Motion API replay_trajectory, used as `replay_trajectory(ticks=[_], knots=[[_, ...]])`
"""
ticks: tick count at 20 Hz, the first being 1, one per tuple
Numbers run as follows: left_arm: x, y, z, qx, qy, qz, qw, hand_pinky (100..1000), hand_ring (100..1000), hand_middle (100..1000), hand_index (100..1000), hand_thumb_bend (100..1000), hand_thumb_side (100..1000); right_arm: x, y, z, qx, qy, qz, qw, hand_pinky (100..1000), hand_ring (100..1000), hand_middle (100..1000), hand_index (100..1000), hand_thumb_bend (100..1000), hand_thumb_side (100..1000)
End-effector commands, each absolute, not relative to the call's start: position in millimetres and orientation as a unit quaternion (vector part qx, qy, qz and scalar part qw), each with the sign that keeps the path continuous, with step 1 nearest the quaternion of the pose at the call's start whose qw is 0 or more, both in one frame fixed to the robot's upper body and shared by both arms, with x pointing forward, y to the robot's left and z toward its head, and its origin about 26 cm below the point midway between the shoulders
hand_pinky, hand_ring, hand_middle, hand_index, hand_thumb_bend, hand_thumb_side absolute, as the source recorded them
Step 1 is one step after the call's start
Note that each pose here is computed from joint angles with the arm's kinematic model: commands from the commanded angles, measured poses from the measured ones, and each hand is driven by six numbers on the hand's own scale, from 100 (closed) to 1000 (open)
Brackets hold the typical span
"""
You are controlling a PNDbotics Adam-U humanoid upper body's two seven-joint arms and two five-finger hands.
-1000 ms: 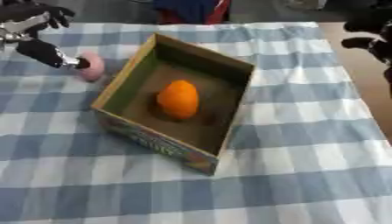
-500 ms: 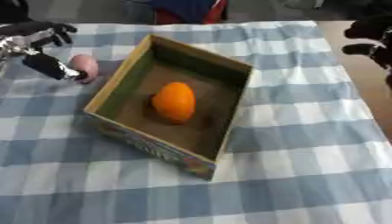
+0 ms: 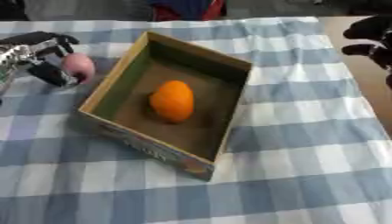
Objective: Pick up objects on the table and place them in the box.
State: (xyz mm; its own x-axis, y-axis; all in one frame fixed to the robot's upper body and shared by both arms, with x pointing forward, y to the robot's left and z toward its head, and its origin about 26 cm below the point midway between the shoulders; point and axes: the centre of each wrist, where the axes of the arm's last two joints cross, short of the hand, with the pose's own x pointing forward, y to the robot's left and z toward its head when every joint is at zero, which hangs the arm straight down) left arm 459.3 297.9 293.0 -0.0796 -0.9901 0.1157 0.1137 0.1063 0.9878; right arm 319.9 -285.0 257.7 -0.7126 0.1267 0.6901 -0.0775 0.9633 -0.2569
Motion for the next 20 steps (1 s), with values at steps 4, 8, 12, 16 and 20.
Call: replay_trajectory(ticks=[4,8,12,16,20], knots=[[458.7,300.9,303.8,0.429,-0.529,-0.505,0.531,328,781,767,870,281,159,317.8,-290.4,267.2,-0.029,-0.918,0.145,0.367,692,745,644,870,100,1000],[457.0,299.8,306.9,0.432,-0.537,-0.499,0.524,273,735,694,774,260,108,317.9,-290.9,266.3,-0.030,-0.918,0.145,0.369,692,745,643,870,100,1000],[454.9,298.0,309.6,0.434,-0.542,-0.501,0.517,244,710,665,759,224,100,318.1,-291.3,264.9,-0.030,-0.917,0.144,0.371,693,745,643,870,100,1000],[452.9,295.8,313.0,0.433,-0.543,-0.505,0.512,225,692,645,752,166,100,318.2,-291.3,263.9,-0.029,-0.916,0.143,0.373,693,745,643,870,100,1000],[451.1,294.2,316.8,0.435,-0.547,-0.505,0.507,203,676,639,758,100,138,318.2,-291.3,263.2,-0.028,-0.916,0.142,0.374,693,745,643,870,100,1000]])
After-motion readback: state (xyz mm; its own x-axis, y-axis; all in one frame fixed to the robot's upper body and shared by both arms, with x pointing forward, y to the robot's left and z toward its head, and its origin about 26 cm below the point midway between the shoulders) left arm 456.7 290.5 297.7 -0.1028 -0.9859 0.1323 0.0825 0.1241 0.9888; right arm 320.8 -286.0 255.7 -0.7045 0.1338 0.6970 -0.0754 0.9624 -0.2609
